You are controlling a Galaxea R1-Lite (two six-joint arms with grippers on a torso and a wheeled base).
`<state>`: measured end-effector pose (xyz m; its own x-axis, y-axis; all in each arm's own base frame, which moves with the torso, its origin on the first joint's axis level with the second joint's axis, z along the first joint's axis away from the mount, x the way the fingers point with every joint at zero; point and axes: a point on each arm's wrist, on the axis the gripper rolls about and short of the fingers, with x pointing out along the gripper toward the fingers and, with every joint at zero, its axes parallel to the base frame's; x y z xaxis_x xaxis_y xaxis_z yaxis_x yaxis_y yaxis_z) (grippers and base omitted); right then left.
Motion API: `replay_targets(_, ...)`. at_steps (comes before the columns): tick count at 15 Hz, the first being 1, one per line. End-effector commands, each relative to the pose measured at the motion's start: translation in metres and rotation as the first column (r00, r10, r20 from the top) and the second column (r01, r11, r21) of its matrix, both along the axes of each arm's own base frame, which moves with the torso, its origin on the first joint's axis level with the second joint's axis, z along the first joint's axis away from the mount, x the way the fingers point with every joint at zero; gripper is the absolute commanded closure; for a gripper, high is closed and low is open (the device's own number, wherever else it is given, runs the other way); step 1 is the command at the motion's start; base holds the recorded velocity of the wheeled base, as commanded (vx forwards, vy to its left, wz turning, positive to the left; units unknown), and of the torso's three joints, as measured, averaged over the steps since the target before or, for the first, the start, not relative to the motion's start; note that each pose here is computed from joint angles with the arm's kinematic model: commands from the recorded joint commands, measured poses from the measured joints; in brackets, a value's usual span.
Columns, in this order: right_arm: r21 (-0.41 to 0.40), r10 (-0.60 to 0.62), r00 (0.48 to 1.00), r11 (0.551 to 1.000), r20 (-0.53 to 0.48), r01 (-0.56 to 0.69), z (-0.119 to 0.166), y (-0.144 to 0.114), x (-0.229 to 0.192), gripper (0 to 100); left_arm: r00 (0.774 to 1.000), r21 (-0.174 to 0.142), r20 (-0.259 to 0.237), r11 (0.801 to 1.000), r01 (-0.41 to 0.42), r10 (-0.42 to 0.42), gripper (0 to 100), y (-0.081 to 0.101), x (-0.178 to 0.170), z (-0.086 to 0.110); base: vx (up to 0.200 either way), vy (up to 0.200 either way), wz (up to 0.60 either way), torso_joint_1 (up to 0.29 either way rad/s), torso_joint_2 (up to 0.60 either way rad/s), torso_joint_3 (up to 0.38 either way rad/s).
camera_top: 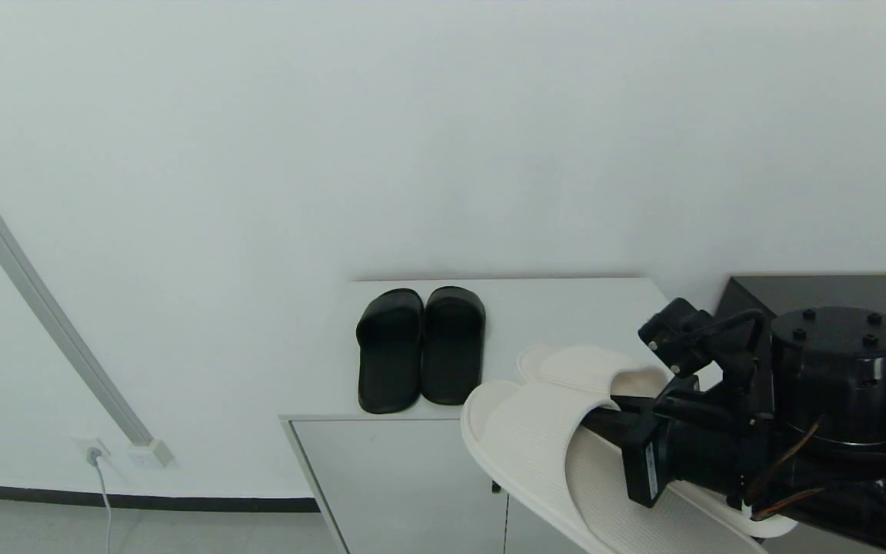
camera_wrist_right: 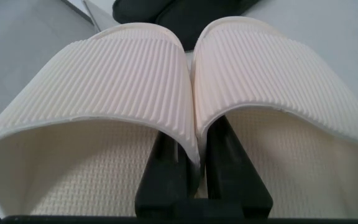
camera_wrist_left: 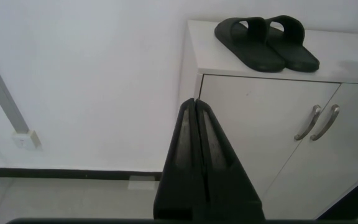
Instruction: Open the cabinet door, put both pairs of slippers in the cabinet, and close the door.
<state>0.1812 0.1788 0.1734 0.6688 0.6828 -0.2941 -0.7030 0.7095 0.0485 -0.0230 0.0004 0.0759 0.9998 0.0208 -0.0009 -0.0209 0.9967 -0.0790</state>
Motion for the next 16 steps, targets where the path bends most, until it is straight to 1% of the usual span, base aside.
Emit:
replay_targets(1,0.008,0.012,1.0,1.0,0.006,-0.012,0.0024,-0.0029,-0.006,100,1.0,-0.001,-0.002,1.0,-0.001,0.001,100,0.0,0.0001,0.0,0.0,0.0,0.0,0.0,0.0,0.0)
replay_targets(3,0.003,0.012,1.0,1.0,-0.006,-0.012,-0.0016,-0.0012,-0.0043,100,1.0,-0.002,-0.001,1.0,-0.001,0.001,100,0.0,0.0001,0.0002,0.0,0.0,0.0,0.0,0.0,0.0)
replay_targets(10,0.003,0.013,1.0,1.0,-0.006,-0.013,-0.0016,-0.001,-0.0051,100,1.0,-0.001,-0.002,1.0,-0.001,0.001,100,0.0,0.0001,0.0,0.0,0.0,0.0,0.0,0.0,0.0)
replay_targets(16,-0.01,0.012,1.0,1.0,-0.019,-0.012,-0.0064,-0.0029,-0.0065,100,1.0,-0.001,-0.002,1.0,-0.001,0.001,100,0.0,0.0001,0.0,-0.2,0.0,0.0,0.003,0.0,0.005)
